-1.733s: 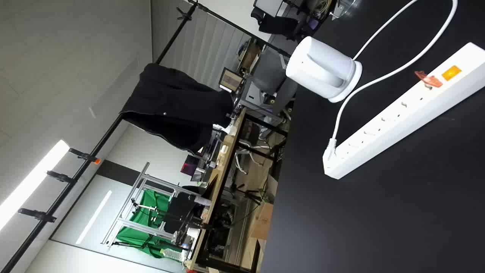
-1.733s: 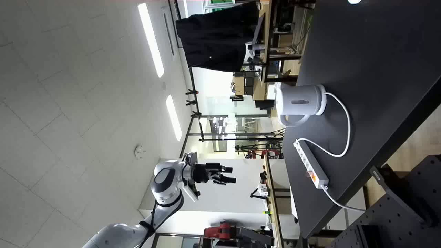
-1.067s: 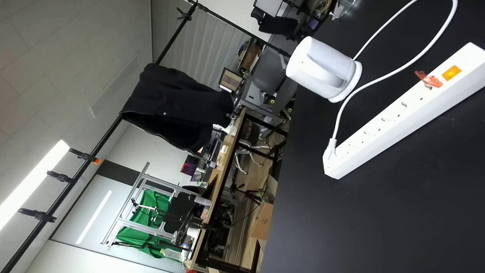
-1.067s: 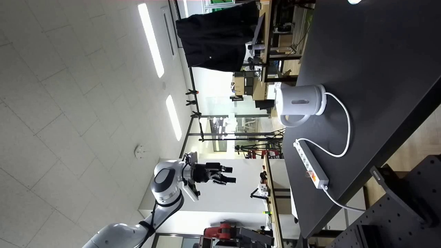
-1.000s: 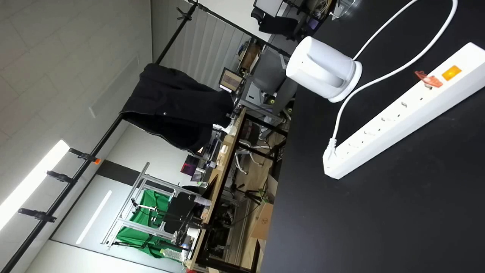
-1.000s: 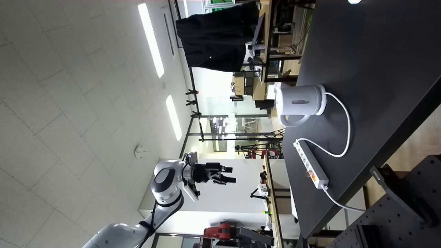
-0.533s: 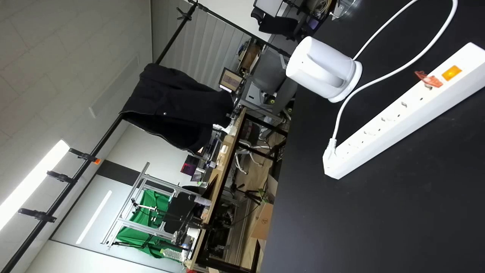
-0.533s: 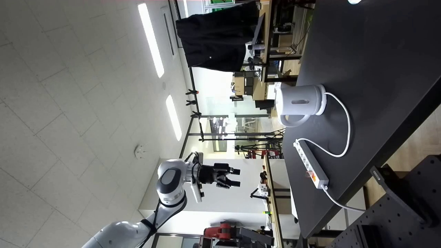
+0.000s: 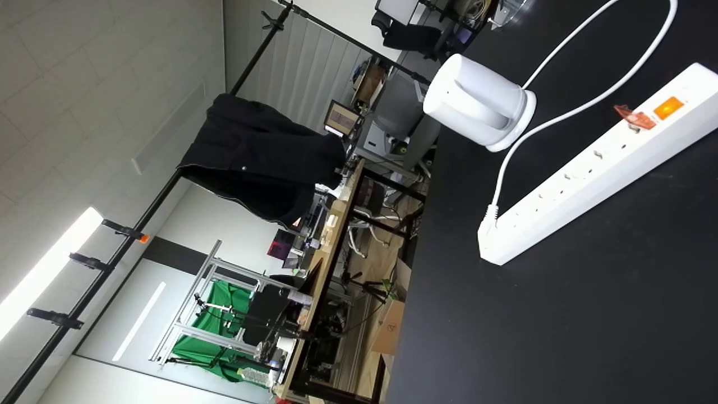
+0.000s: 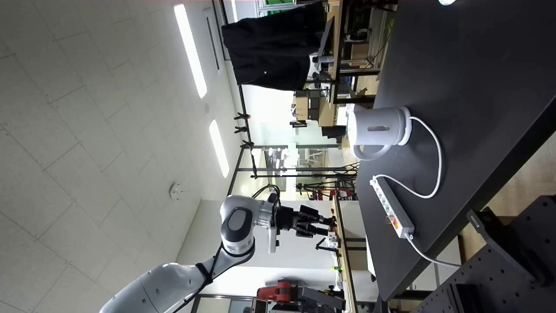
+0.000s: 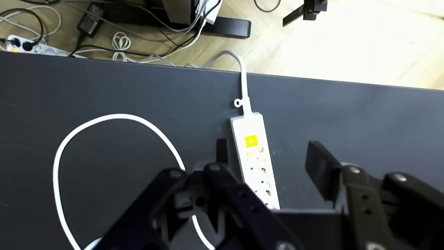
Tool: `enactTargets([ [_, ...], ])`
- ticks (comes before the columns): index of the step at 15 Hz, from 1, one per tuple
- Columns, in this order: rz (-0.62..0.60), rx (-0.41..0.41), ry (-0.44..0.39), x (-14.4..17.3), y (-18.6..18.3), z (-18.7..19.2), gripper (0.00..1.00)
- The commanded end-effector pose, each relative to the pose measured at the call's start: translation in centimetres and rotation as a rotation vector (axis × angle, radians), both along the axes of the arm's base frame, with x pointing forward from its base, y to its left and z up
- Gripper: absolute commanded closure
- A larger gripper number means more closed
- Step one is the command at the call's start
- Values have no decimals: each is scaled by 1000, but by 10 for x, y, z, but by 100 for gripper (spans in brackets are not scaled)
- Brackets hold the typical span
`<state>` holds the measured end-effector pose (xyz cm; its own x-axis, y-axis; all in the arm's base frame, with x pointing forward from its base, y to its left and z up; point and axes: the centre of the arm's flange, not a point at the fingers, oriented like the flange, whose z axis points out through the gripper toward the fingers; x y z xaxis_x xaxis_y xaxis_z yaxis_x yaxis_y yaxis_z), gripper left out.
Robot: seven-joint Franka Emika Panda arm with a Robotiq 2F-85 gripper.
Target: Turn off the main adapter switch
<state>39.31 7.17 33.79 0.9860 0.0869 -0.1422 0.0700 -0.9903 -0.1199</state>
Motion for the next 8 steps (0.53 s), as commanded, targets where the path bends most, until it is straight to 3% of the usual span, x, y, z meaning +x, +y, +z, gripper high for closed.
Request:
enactTargets([
  [1,-19,34,58,11,0,-19,69],
  [5,-45,37,104,17,2,-30,97],
  [6,-31,40,125,17,3,-32,99],
  [7,-27,25,95,7,0,-34,85],
  [8,-27,27,106,8,1,-36,93],
])
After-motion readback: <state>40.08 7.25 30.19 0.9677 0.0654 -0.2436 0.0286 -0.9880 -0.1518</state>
